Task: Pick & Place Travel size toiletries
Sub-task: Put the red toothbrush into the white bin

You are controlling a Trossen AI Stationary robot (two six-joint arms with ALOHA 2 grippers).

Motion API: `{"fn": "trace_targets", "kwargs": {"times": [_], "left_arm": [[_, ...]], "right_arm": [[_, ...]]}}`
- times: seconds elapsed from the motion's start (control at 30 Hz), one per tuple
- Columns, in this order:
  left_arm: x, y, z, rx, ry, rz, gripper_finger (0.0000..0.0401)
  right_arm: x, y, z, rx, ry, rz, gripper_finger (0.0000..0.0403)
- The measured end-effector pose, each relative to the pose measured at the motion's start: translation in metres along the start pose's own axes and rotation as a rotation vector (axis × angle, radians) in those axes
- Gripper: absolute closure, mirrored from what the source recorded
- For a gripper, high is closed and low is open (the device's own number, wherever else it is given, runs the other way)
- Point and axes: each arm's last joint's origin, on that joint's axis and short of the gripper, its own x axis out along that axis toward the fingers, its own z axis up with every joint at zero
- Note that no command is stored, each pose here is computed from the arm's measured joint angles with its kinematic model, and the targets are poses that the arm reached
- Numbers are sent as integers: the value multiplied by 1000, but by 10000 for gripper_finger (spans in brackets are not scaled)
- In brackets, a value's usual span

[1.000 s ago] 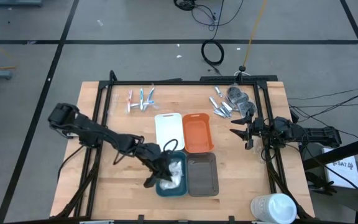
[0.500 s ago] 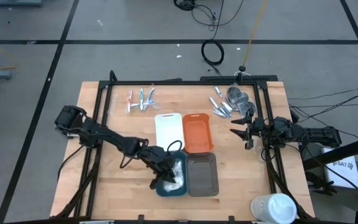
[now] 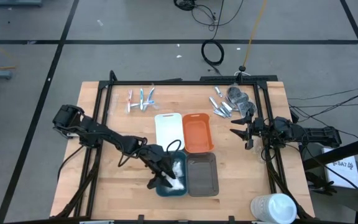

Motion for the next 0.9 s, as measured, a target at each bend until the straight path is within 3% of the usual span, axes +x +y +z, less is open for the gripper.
{"fn": "trace_targets", "kwargs": {"times": [0.27, 0.47, 0.73, 0.9], "left_arm": [[-2, 2, 1, -6, -3, 4, 176], [-19, 5, 9, -33, -2, 23, 176], [-72, 2, 31, -51, -73, 79, 176], [-105, -6, 45, 35, -184, 95, 176]], "right_arm": [[0, 0, 0, 0, 0, 0, 230], [0, 0, 0, 0, 0, 0, 229], [0, 0, 0, 0, 0, 0, 231], [0, 0, 0, 0, 0, 0, 229]]}}
